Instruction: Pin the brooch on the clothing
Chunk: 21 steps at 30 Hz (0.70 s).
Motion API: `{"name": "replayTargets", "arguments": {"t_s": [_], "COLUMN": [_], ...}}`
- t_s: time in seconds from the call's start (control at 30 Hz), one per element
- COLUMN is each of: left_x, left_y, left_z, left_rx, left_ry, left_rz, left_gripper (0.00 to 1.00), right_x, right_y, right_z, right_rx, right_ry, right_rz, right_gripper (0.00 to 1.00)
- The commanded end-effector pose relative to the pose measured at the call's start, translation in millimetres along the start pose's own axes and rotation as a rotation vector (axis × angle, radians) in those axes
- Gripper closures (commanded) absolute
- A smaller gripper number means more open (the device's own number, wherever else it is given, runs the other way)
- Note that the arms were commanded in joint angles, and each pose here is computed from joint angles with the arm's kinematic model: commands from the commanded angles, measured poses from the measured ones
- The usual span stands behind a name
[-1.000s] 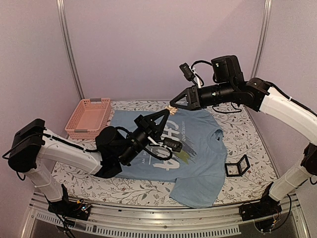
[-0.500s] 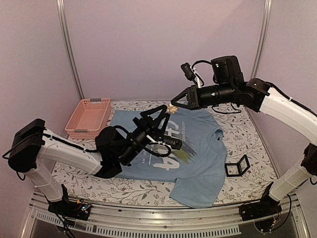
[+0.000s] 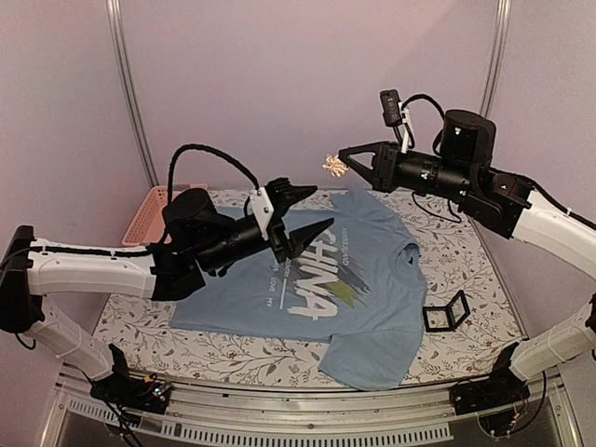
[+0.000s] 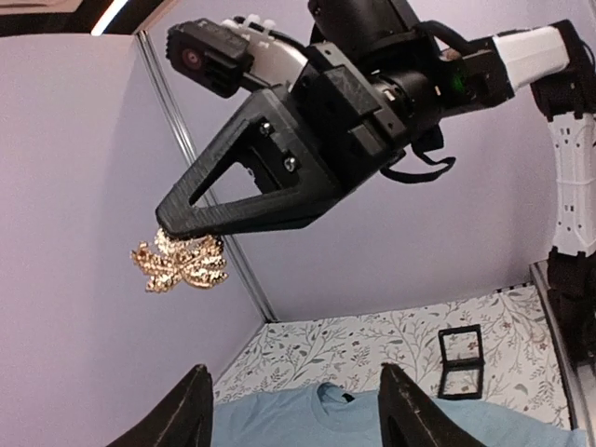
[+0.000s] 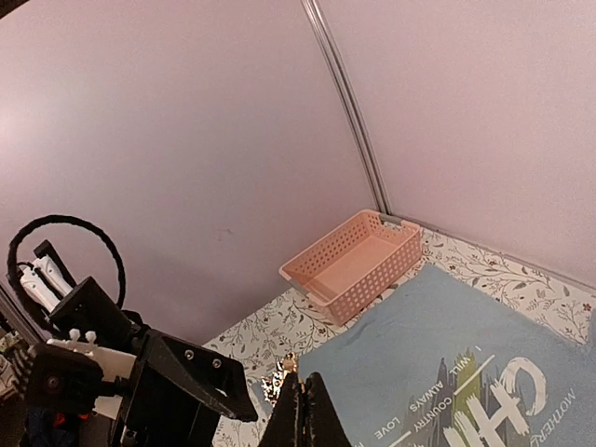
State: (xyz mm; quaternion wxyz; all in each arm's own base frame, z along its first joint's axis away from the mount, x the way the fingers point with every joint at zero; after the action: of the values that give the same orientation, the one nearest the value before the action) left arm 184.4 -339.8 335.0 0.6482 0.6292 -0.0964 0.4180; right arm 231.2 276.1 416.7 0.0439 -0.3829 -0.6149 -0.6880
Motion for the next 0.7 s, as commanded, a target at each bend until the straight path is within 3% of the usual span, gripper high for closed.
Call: {"name": "replayTargets", "arguments": {"t_s": [0.0,0.1,0.37,0.5,0.67], "left_x": [11,24,43,44,45], "left_y": [-7,-10,7,9,3], "left_z": [1,9,26,24,34], "left_rx": [-0.129,-0.180,-0.274,-0.328,-0.294], "left_ry": [-0.063,-0.053,-0.055,-0.070,-0.077], "left_rz": [-0.515,-0.618,-0.677,-0.700,-0.736], "left_gripper": [0.40,0.45,0.49,0.63,0.70], "right_x": [21,23,21,18,17], "right_y": [15,16,10,7,5], "right_z": [-5,-6,-10,-8,-6], "right_rx": [-0.122,-0.139,-0.151,-0.145,-0.135], "right_ry": [0.148,0.179,0.184,0.175,0.179], "right_rz": [-0.115,-0.147,-0.196,-0.195,-0.193], "right_gripper": [1.00,1.00,1.00,1.00,1.00]}}
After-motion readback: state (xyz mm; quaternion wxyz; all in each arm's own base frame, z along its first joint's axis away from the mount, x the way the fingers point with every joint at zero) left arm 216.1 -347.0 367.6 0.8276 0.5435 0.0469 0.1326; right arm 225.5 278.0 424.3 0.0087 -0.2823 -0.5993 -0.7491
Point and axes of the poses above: each gripper's point midway between its finger pads, its own z axis out along the fingers, its own x axis along the line the jaws close on, y = z × x, the point moved 8 cm from there along -z, back along the fingers, and after that the axes turned 14 degrees about z, right-handed, at the moved point
